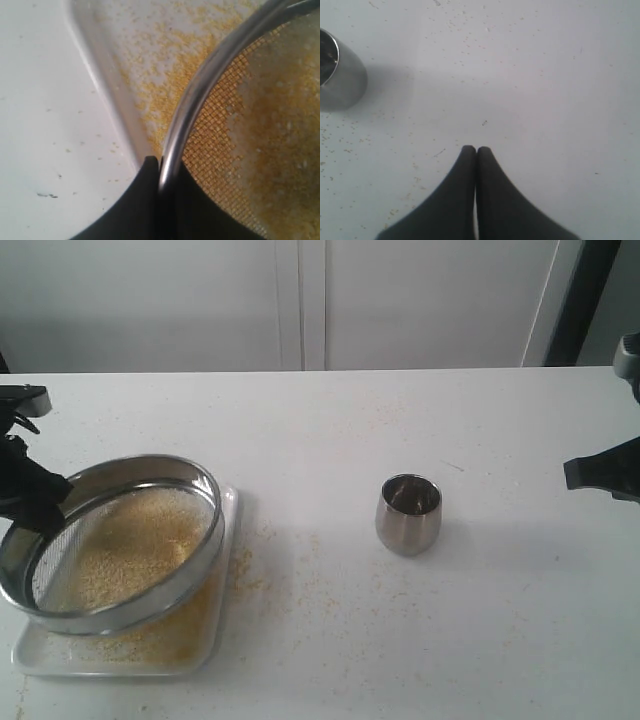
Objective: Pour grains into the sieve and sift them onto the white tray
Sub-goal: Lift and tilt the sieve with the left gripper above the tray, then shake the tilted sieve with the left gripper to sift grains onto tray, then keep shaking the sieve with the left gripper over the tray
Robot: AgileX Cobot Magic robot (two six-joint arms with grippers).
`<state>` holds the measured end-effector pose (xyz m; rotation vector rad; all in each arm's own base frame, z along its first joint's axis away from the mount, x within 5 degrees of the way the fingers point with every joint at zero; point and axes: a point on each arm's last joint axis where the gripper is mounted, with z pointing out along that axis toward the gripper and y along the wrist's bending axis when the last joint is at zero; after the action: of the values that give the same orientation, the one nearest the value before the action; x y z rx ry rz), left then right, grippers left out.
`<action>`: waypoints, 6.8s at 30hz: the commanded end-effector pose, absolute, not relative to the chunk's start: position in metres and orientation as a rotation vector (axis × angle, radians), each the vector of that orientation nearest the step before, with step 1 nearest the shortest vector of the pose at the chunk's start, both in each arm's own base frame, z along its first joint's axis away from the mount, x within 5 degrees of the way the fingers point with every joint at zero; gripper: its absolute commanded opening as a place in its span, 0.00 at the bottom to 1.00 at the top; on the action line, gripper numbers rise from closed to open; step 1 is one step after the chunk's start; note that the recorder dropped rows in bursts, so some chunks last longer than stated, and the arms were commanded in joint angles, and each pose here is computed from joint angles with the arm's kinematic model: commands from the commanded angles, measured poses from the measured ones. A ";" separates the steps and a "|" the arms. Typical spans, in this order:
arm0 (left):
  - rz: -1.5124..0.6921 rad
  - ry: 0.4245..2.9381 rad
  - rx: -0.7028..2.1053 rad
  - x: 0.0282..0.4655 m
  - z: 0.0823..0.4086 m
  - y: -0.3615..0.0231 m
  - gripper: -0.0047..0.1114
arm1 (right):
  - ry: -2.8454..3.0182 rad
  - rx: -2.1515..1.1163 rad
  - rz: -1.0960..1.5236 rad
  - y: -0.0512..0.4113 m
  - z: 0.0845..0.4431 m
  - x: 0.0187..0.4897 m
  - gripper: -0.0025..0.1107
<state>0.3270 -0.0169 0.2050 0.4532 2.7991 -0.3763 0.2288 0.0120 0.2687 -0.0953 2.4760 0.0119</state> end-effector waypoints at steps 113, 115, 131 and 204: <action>-0.267 2.764 0.686 0.332 0.214 -0.026 0.04 | 2.445 -0.094 0.008 0.011 0.273 0.230 0.02; -0.273 2.808 0.502 0.333 0.214 -0.020 0.04 | 2.445 -0.094 0.008 0.011 0.273 0.230 0.02; -0.334 2.800 0.089 0.337 0.219 0.000 0.04 | 2.445 -0.094 0.008 0.011 0.273 0.230 0.02; -0.301 2.762 0.137 0.340 0.222 -0.016 0.04 | 2.445 -0.094 0.008 0.011 0.273 0.230 0.02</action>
<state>0.3327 -0.0247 0.2143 0.6177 2.7655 -0.2819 0.2297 0.0120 0.2693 -0.0970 2.4642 0.0113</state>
